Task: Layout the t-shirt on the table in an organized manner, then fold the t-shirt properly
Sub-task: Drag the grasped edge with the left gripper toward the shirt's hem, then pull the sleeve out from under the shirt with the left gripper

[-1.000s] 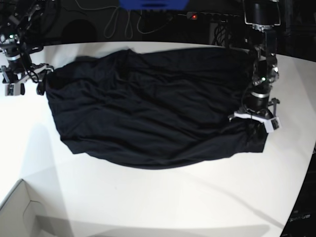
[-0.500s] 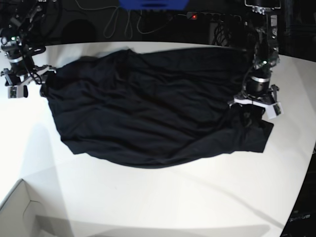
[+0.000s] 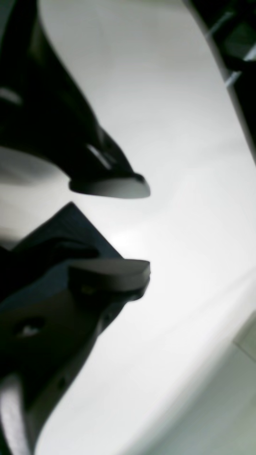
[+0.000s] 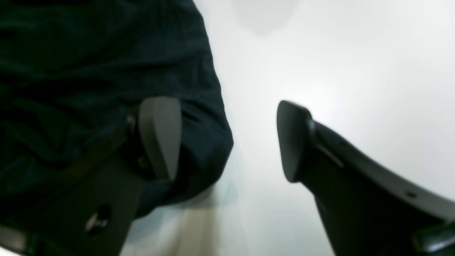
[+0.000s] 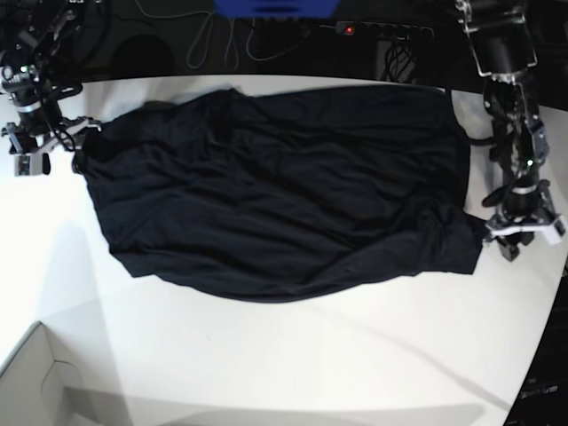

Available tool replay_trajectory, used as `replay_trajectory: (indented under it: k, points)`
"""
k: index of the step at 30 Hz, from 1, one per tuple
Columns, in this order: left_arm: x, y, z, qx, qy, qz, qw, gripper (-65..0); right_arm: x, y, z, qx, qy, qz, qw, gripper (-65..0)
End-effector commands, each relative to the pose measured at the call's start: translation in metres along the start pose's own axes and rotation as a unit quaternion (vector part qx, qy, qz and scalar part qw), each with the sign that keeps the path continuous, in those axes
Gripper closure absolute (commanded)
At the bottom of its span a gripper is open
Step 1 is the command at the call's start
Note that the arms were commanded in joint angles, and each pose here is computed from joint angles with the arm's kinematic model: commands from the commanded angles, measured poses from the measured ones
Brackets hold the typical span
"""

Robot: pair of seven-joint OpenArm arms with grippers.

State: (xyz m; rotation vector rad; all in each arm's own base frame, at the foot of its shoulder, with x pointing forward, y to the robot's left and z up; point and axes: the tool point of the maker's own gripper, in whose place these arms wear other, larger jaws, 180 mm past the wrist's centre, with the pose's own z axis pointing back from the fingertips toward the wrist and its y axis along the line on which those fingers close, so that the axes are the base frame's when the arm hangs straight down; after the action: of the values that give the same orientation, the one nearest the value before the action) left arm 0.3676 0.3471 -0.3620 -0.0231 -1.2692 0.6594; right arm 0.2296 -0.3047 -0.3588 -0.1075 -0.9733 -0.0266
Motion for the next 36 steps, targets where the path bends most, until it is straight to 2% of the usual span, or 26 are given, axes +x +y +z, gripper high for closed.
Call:
replay_trajectory:
  k: [1,8,14,17,19,23,25,30,36]
  points:
    - [0.01,-0.002,-0.007,-0.003,-0.014,-0.002,1.0,-27.1,0.016,-0.005,0.002,-0.005,-0.025,0.006,0.9997,-42.7]
    - [-0.041,0.015,-0.019,0.029,0.053,0.005,0.998,-27.1,0.016,-0.005,0.002,-0.005,-0.025,0.006,0.9997,-42.7]
    - [-0.058,0.026,-0.017,0.045,0.073,0.008,0.996,-26.7,0.014,-0.005,0.002,-0.004,-0.024,0.005,0.9997,-42.7]
    - [-0.067,0.017,-0.017,0.033,0.085,-0.003,0.996,-25.6,0.014,-0.005,0.002,-0.004,-0.024,0.005,0.9997,-42.7]
    - [-0.073,0.009,-0.017,0.02,0.095,-0.021,0.995,-20.5,0.015,-0.005,0.001,-0.004,-0.024,0.005,0.9997,-42.7]
    - [-0.078,0.004,-0.016,0.014,0.102,-0.025,0.994,-1.5,0.021,-0.005,-0.001,-0.005,-0.032,0.005,0.9995,-42.7]
    - [-0.08,0.003,-0.016,0.012,0.103,-0.027,0.994,0.0,0.021,-0.005,-0.001,-0.005,-0.032,0.005,0.9995,-42.7]
    - [-0.055,-0.005,-0.02,-0.001,0.075,-0.027,0.997,-0.2,0.022,-0.005,-0.002,-0.004,-0.034,0.005,0.9994,-42.7]
    - [0.041,-0.058,-0.033,-0.064,-0.029,-0.046,0.996,-0.2,0.022,-0.005,-0.002,-0.004,-0.034,0.005,0.9994,-42.7]
